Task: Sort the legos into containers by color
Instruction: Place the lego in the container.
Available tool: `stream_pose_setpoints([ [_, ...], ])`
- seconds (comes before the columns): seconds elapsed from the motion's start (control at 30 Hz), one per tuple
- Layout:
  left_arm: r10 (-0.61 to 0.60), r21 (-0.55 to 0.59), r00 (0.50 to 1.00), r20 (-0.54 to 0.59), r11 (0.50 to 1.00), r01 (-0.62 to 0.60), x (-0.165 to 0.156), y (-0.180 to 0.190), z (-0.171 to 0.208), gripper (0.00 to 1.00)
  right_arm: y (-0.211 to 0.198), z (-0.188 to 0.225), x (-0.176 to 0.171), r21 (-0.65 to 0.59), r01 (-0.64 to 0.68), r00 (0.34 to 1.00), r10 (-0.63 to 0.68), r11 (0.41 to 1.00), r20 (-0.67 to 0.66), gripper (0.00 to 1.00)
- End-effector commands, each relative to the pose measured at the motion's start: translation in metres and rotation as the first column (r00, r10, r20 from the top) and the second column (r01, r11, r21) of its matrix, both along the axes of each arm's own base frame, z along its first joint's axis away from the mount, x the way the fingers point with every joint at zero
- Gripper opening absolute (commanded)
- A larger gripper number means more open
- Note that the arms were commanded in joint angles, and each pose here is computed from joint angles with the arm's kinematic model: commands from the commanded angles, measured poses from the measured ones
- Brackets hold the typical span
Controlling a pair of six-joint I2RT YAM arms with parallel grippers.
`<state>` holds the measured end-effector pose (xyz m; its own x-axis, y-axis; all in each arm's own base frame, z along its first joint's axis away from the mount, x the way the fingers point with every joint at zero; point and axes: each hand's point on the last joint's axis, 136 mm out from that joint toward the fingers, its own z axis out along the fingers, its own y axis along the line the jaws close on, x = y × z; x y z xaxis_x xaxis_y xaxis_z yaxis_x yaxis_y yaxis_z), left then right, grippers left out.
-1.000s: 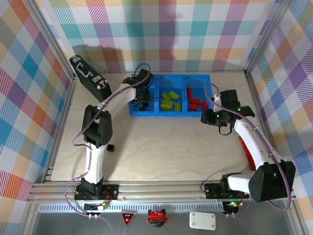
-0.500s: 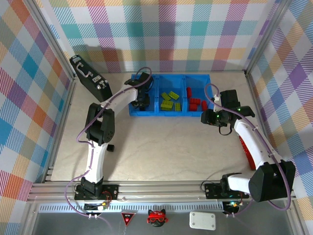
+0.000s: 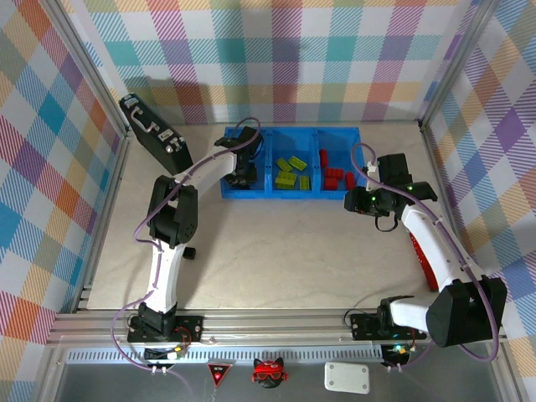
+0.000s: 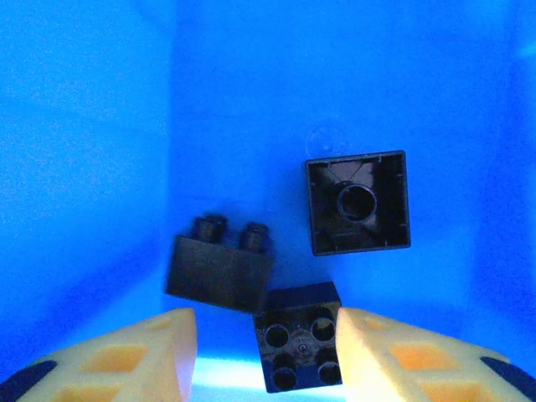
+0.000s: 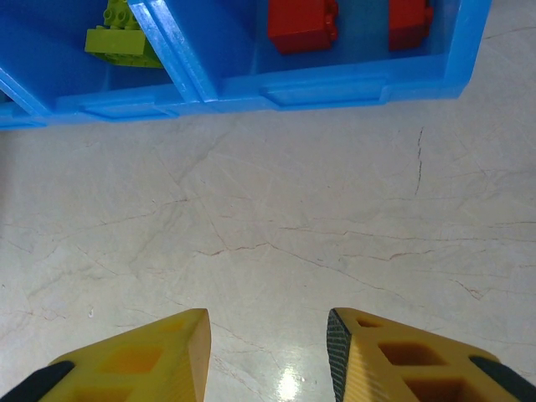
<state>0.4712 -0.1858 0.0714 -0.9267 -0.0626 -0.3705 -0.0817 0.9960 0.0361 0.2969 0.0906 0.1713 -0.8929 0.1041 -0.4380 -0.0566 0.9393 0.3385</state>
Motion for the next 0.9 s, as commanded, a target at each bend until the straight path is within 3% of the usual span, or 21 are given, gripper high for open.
stream_pose_setpoints([
  [0.0, -0.015, -0.02, 1.0, 0.017, 1.0, 0.015, -0.006, 0.001, 0.022, 0.48, 0.0, 0.013, 0.0, 0.003, -0.013, 0.999, 0.013, 1.0, 0.039, 0.43],
  [0.23, -0.033, -0.054, 0.998, 0.058, 0.998, 0.036, -0.021, -0.001, 0.057, 0.48, 0.001, 0.011, -0.004, 0.015, -0.015, 0.999, 0.015, 1.0, 0.03, 0.43],
  [0.47, -0.027, -0.086, 0.997, 0.071, 0.996, 0.033, -0.057, 0.013, 0.082, 0.48, 0.002, 0.009, -0.004, 0.018, -0.016, 1.0, 0.016, 1.0, 0.026, 0.43],
  [0.87, 0.018, -0.07, 0.998, -0.056, 0.997, -0.022, -0.154, 0.062, 0.057, 0.58, 0.005, 0.013, -0.002, 0.026, -0.036, 0.999, 0.035, 0.999, 0.032, 0.43],
])
